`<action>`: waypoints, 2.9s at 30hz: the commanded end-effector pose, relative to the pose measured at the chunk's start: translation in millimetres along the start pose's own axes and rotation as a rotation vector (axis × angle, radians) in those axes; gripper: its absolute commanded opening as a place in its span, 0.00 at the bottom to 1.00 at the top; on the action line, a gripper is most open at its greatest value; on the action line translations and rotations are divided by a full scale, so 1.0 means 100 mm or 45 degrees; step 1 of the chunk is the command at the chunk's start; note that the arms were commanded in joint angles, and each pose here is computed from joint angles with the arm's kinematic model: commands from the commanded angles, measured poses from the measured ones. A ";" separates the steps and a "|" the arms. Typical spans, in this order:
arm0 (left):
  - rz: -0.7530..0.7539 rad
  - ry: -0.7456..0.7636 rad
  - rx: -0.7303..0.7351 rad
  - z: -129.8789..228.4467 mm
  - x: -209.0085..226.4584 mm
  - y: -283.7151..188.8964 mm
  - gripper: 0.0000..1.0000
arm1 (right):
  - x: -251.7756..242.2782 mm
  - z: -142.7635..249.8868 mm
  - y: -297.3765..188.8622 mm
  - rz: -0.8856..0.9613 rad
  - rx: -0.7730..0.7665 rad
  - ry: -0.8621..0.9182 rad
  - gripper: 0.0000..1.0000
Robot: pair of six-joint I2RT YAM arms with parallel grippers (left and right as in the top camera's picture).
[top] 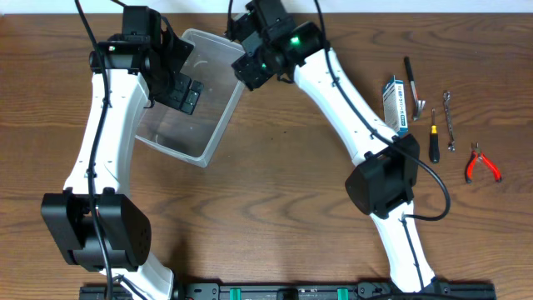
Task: Pack container
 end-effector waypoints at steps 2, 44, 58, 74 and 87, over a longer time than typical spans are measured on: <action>-0.015 -0.100 0.007 0.00 0.01 0.01 0.98 | 0.05 0.08 0.23 0.030 0.064 0.131 0.61; -0.106 -0.872 0.124 0.19 0.12 -0.01 0.98 | -0.07 0.20 1.03 0.247 -0.035 0.792 0.57; -0.100 -0.869 0.170 0.23 0.09 -0.01 0.98 | -0.23 0.27 1.05 0.280 -0.001 0.807 0.26; 0.167 -0.764 0.193 0.16 -0.23 -0.02 0.98 | -0.46 -0.04 0.52 0.499 -0.109 0.544 0.32; 0.329 -0.898 0.382 0.24 -0.73 -0.24 0.98 | -0.54 -0.13 0.36 0.504 -0.116 0.368 0.36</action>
Point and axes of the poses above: each gripper's point midway between its finger pads, its own y axis out along the fingers, its own x axis along the line the jaws close on, z = x × y, the point moved 10 cm from there along -y, back along the fingers, and after that the axes turned 2 degrees about y, right-handed, at the moved point
